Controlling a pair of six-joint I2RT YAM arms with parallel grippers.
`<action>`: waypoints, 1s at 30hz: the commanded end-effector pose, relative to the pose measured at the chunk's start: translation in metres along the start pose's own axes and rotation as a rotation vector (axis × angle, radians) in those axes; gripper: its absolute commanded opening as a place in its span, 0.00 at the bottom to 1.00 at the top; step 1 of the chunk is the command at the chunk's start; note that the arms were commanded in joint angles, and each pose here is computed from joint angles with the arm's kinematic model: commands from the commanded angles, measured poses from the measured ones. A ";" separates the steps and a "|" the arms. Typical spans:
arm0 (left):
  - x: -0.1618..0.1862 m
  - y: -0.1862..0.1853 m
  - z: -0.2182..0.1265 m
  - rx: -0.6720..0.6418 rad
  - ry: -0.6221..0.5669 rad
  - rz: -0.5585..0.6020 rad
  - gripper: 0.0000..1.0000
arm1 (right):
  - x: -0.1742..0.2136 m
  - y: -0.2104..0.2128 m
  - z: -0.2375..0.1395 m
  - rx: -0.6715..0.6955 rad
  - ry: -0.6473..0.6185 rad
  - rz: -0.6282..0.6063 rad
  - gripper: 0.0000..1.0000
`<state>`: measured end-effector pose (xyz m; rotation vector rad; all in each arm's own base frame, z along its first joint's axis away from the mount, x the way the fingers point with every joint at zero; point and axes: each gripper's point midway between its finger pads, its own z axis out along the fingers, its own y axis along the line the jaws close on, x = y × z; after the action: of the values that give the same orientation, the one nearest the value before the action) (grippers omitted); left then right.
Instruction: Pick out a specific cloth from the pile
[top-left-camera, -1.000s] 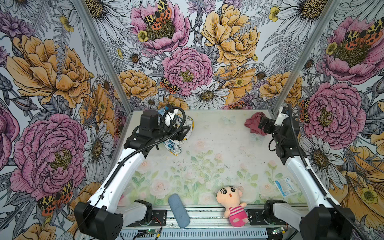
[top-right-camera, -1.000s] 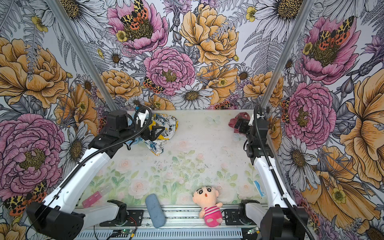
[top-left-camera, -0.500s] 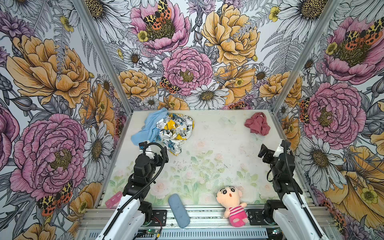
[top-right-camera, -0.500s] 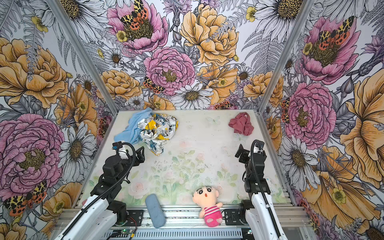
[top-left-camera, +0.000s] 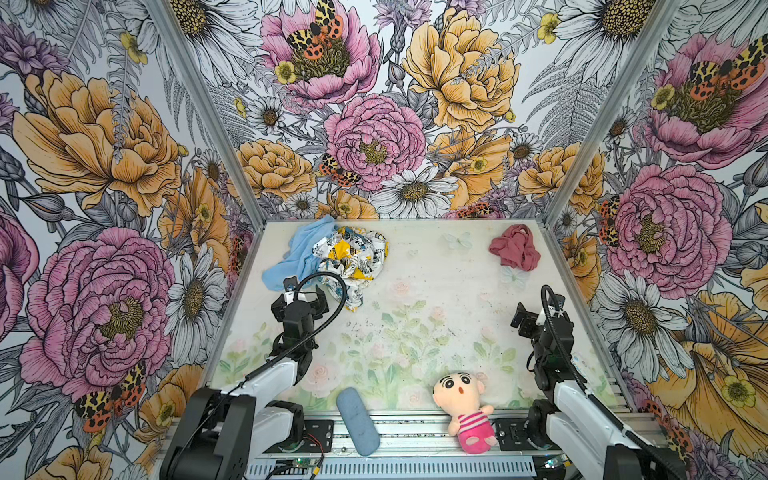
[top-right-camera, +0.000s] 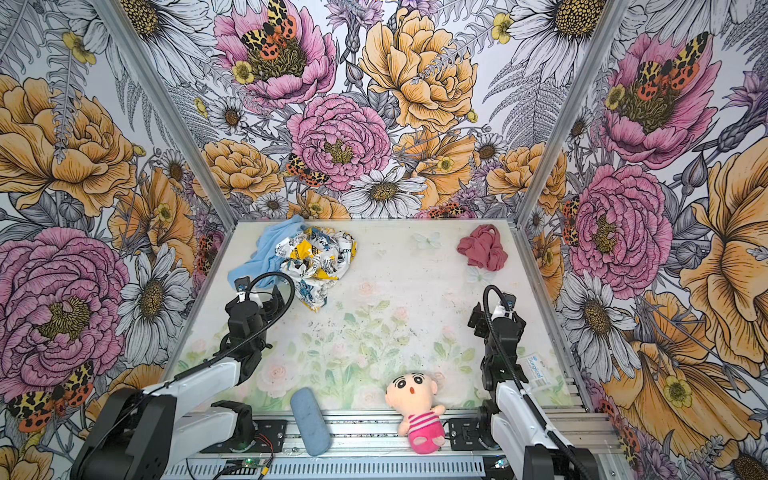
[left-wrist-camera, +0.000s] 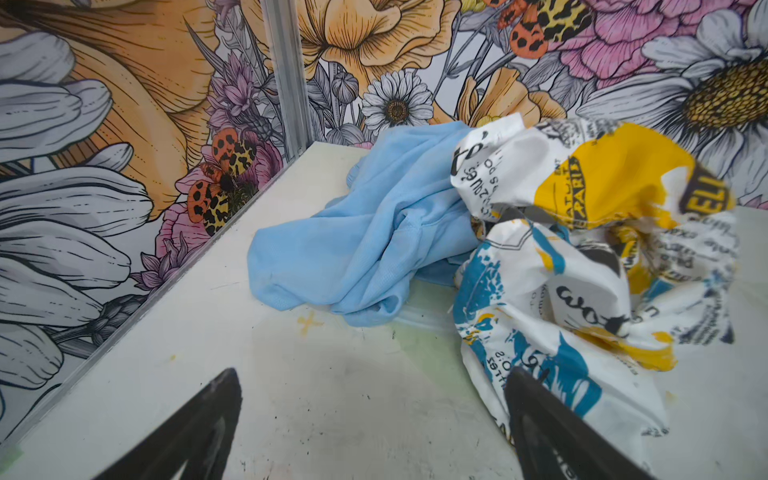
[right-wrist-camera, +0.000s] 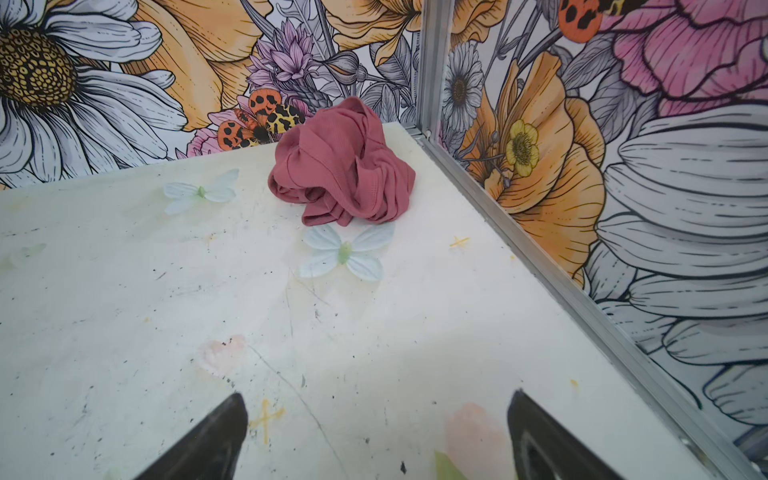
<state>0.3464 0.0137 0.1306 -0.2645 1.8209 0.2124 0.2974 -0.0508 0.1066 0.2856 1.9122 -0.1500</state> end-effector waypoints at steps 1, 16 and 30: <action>-0.034 -0.006 0.011 -0.007 -0.111 0.024 0.99 | -0.041 0.014 0.009 -0.054 -0.103 -0.032 0.98; -0.018 0.005 0.040 0.022 -0.160 -0.003 0.99 | -0.057 0.031 0.044 -0.116 -0.161 -0.105 1.00; -0.017 0.001 0.048 0.022 -0.129 0.013 0.99 | -0.042 0.044 0.053 -0.199 -0.254 -0.034 0.99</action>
<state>0.3908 0.0339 0.1285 -0.2362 1.7105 0.2229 0.3587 -0.0273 0.0827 0.0915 1.8321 -0.0411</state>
